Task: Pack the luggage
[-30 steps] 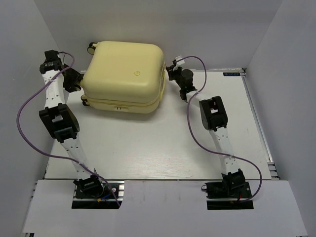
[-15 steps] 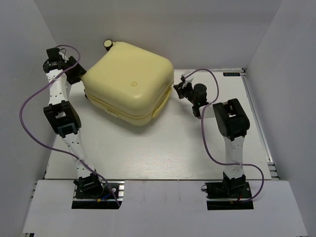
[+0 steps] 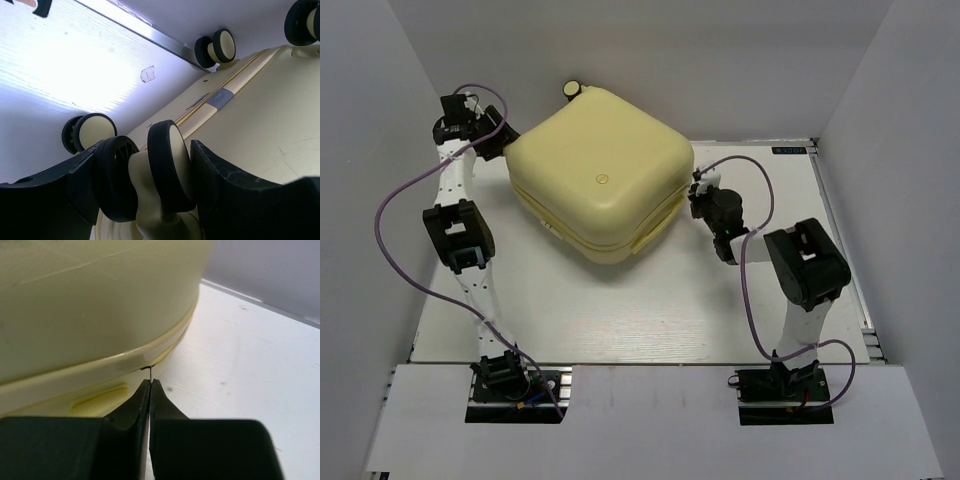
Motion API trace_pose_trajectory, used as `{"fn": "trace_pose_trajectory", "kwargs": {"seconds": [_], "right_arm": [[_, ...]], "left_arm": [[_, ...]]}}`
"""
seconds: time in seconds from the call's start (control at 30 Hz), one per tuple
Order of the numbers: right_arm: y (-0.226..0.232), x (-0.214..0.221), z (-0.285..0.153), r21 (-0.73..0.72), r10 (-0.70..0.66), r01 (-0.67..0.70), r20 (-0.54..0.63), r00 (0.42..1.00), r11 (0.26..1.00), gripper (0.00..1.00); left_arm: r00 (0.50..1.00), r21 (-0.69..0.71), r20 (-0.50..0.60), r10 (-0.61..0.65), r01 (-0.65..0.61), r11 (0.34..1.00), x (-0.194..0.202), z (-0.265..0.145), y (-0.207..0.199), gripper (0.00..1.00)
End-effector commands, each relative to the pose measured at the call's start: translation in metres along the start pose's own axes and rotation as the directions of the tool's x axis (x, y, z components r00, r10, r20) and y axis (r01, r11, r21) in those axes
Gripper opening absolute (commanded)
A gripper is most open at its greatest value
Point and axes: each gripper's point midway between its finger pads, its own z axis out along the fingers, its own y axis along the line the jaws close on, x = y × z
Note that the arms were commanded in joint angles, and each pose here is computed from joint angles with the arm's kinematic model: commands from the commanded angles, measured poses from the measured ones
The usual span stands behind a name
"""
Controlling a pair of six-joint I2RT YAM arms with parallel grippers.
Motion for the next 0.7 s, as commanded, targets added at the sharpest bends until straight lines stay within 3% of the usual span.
{"fn": "trace_pose_trajectory", "kwargs": {"seconds": [0.0,0.07,0.13,0.17,0.23,0.27,0.3,0.37,0.4,0.47,0.53,0.57,0.6,0.63,0.67], "right_arm": [[-0.090,-0.035,0.001,0.460,0.012,-0.041,0.066,0.998,0.887,0.00],[-0.117,-0.033,0.014,0.559,0.046,-0.072,0.060,0.997,0.826,0.00],[-0.122,-0.002,0.027,0.568,0.088,-0.069,-0.006,0.996,0.820,0.00],[-0.136,-0.020,0.039,0.578,0.088,-0.096,0.042,0.995,0.810,0.00],[-0.142,0.001,0.052,0.571,0.117,-0.119,0.039,0.992,0.813,0.00],[-0.150,-0.008,0.061,0.548,0.106,-0.125,0.067,0.992,0.827,0.00],[-0.140,-0.024,0.073,0.447,0.090,-0.141,0.133,0.987,0.883,0.00],[-0.150,-0.022,0.076,0.417,0.083,-0.155,0.187,0.979,0.896,0.00],[-0.142,-0.030,0.080,0.314,0.097,-0.164,0.220,0.971,0.935,0.00],[-0.136,-0.040,0.073,0.239,0.134,-0.187,0.221,0.966,0.953,0.00],[-0.101,-0.028,0.069,0.064,0.140,-0.151,0.155,0.978,0.986,0.00],[-0.089,-0.040,0.064,-0.005,0.125,-0.126,0.168,0.978,0.992,0.00],[-0.075,-0.027,0.059,-0.044,0.133,-0.129,0.126,0.983,0.991,0.00],[-0.069,-0.025,0.057,-0.074,0.138,-0.130,0.113,0.984,0.989,0.00],[-0.057,-0.036,0.051,-0.150,0.160,-0.141,0.121,0.980,0.978,0.00]], "left_arm": [[0.906,0.057,-0.075,0.416,-0.413,0.909,0.085,0.069,-0.057,0.00],[0.904,0.030,-0.083,0.419,-0.418,0.908,0.086,0.070,-0.051,0.00],[0.912,0.006,-0.087,0.401,-0.402,0.916,0.084,0.070,-0.044,0.00],[0.916,-0.004,-0.090,0.391,-0.393,0.920,0.084,0.072,-0.040,0.00],[0.923,-0.027,-0.093,0.373,-0.377,0.926,0.080,0.071,-0.031,0.00],[0.925,-0.035,-0.095,0.369,-0.373,0.927,0.080,0.072,-0.028,0.00],[0.928,-0.048,-0.095,0.361,-0.367,0.929,0.078,0.072,-0.023,0.00],[0.937,-0.073,-0.097,0.336,-0.343,0.936,0.076,0.074,-0.014,0.00],[0.940,-0.092,-0.095,0.326,-0.335,0.938,0.072,0.072,-0.006,0.00],[0.949,-0.099,-0.091,0.302,-0.311,0.945,0.069,0.071,-0.001,0.00],[0.956,-0.106,-0.090,0.281,-0.290,0.951,0.069,0.069,0.000,0.00],[0.958,-0.106,-0.078,0.278,-0.285,0.953,0.065,0.066,-0.003,0.05],[0.960,-0.102,-0.078,0.270,-0.277,0.955,0.065,0.062,-0.006,0.21],[0.961,-0.101,-0.076,0.264,-0.271,0.957,0.065,0.059,-0.008,0.48],[0.960,-0.092,-0.051,0.277,-0.281,0.955,0.057,0.050,-0.020,0.99]]}}
